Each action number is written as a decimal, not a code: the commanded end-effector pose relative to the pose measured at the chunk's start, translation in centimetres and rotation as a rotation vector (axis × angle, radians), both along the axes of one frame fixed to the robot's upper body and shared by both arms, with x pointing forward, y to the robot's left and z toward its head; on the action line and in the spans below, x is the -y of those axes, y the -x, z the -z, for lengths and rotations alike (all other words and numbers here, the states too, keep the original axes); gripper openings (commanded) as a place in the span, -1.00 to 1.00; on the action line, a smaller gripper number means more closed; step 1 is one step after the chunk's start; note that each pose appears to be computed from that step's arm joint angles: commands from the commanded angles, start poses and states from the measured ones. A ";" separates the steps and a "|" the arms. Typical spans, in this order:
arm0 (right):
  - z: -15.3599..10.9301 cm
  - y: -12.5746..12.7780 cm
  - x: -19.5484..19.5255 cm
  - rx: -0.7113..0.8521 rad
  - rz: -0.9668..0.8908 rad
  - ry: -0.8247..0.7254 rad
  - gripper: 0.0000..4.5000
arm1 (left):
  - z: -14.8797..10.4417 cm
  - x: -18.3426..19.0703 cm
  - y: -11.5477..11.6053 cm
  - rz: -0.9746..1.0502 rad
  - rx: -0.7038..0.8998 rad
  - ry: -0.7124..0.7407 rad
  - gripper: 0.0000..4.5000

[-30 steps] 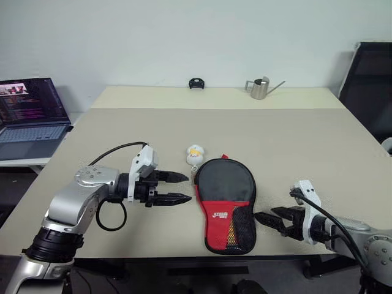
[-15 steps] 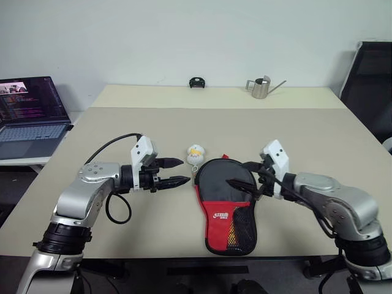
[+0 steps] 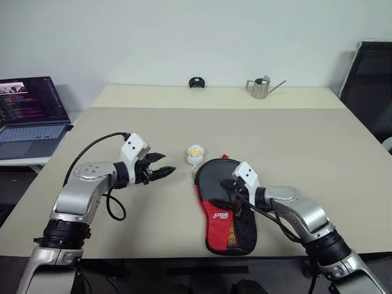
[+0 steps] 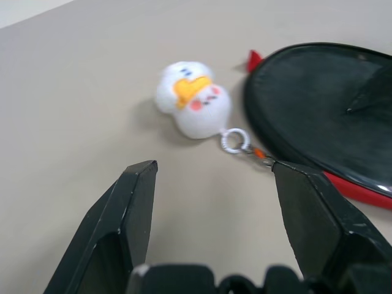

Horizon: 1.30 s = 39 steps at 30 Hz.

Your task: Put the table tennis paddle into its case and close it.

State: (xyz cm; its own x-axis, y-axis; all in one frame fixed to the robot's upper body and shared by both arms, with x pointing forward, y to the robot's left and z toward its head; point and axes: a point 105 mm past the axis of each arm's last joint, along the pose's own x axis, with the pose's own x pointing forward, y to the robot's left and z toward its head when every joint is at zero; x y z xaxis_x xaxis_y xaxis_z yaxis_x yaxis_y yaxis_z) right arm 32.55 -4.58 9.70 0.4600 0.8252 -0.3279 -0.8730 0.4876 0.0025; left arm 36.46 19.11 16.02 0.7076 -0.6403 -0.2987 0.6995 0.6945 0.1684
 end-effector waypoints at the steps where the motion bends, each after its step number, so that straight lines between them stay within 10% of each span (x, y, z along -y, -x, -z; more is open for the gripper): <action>1: -0.2 -0.7 0.1 0.014 0.023 -0.012 1.00 | -1.5 0.3 -1.5 -0.037 0.042 0.020 0.61; 4: 0.0 -0.9 -0.3 0.008 0.026 -0.021 1.00 | -1.7 1.4 -3.3 -0.057 0.060 0.021 0.99; 17: 0.0 -0.9 -1.3 -0.004 0.027 -0.044 1.00 | 0.9 6.5 -8.5 -0.064 -0.060 0.039 0.99; 31: -0.6 -1.0 -1.6 0.008 0.071 -0.067 1.00 | 5.3 9.6 -7.8 -0.002 -0.184 -0.025 0.99; 39: -0.4 -1.2 -1.5 0.002 0.105 -0.054 1.00 | 5.4 10.1 -7.4 0.040 -0.190 0.012 -0.05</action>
